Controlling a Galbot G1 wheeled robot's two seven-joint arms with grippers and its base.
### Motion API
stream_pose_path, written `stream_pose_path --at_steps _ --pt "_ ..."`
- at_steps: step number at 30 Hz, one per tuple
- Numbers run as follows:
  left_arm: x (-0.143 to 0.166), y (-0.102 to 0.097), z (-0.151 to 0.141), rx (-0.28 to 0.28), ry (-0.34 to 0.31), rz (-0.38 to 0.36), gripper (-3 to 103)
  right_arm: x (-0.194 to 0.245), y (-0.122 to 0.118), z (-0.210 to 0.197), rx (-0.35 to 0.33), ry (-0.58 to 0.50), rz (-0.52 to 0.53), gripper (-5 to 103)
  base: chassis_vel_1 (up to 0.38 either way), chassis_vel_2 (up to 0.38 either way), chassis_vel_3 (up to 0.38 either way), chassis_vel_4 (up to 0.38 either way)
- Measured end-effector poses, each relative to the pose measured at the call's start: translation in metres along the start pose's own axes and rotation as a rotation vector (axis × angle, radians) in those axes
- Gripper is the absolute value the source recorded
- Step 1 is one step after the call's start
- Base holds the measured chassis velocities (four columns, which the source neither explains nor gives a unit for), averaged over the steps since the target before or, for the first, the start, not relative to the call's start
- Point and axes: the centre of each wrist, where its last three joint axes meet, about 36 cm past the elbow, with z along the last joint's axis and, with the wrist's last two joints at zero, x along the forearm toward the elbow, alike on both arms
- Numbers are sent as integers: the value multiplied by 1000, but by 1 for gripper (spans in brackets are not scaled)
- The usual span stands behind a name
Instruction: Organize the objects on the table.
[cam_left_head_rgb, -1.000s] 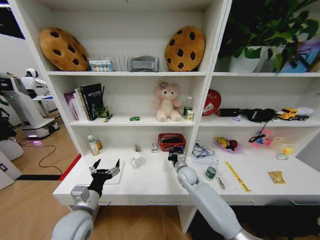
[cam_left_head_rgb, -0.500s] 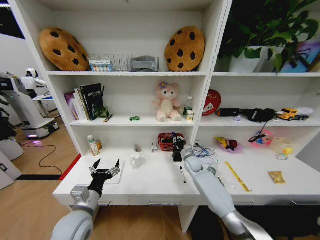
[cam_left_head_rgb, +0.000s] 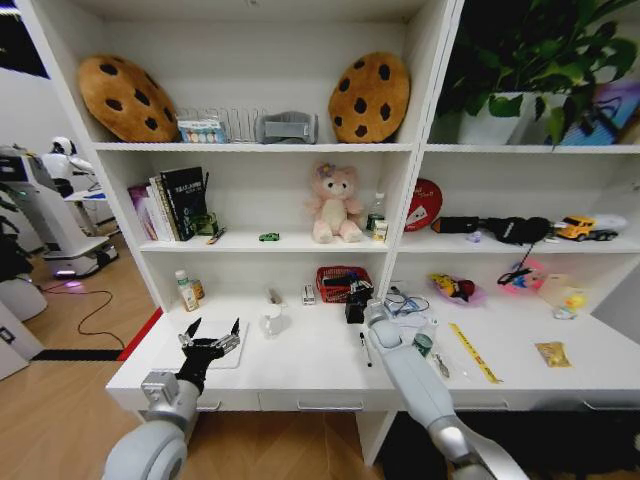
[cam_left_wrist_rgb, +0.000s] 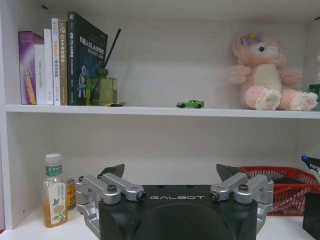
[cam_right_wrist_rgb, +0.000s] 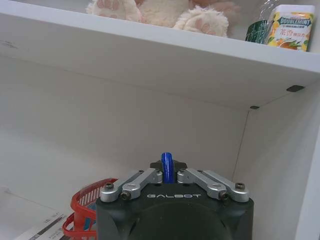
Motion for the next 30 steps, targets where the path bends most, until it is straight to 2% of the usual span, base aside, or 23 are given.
stream_pose_path --at_steps 12,22,23,24,27,28,29,30 --pt "0 0 0 0 0 0 100 -7 6 1 5 4 -7 8 0 0 0 0" --pt "0 0 0 0 0 0 100 -1 7 8 -5 36 27 8 0 0 0 0" --pt "0 0 0 0 0 0 100 0 8 8 -5 36 29 13 0 0 0 0" --pt "0 0 0 0 0 0 100 0 9 8 -3 31 30 24 0 0 0 0" --pt "0 0 0 0 0 0 100 0 10 5 2 21 30 29 0 0 0 0" --pt "0 0 0 0 0 0 100 1 10 2 7 13 34 40 0 0 0 0" --pt "0 0 0 0 0 0 100 1 10 2 7 13 34 40 0 0 0 0" --pt "0 0 0 0 0 0 100 2 11 -2 12 6 44 46 0 0 0 0"
